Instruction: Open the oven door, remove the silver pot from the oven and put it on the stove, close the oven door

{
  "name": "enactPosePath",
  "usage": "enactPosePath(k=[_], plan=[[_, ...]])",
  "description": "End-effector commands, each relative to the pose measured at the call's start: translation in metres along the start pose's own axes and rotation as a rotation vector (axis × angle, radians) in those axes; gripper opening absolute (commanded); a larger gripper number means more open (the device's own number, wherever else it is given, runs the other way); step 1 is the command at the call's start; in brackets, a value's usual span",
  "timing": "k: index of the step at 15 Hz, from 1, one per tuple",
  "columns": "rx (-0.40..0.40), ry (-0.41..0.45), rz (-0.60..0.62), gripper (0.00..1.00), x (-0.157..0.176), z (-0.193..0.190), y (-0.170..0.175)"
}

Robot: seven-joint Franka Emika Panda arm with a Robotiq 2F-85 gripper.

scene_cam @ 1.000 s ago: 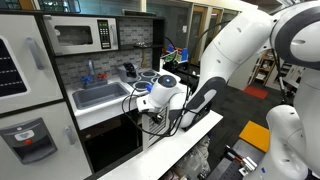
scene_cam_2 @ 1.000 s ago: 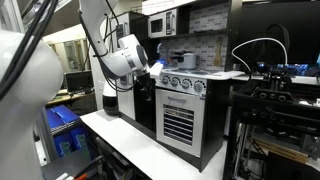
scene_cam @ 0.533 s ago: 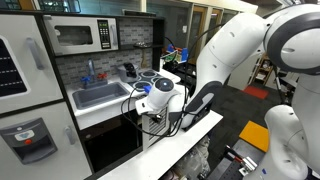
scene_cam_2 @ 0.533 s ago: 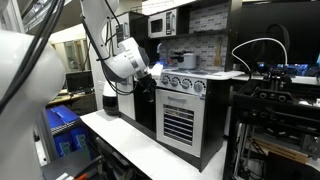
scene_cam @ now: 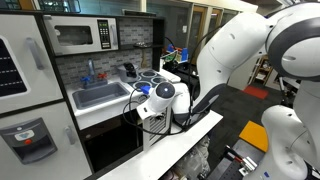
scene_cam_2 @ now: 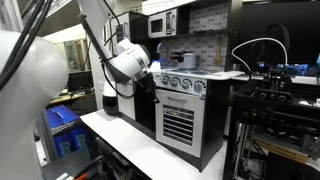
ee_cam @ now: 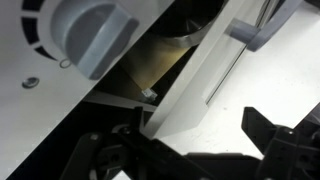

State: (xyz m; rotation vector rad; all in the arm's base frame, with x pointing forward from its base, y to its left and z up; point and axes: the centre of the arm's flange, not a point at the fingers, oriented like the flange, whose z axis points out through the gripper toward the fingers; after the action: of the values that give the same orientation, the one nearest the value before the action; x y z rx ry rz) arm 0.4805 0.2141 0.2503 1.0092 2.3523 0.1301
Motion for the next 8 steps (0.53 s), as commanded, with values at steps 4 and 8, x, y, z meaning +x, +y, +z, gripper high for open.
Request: enactPosePath(k=[4, 8], plan=[[0.046, -0.053, -0.107, 1.00, 0.012, -0.009, -0.025], [0.101, -0.019, -0.113, 1.00, 0.012, -0.015, -0.041]])
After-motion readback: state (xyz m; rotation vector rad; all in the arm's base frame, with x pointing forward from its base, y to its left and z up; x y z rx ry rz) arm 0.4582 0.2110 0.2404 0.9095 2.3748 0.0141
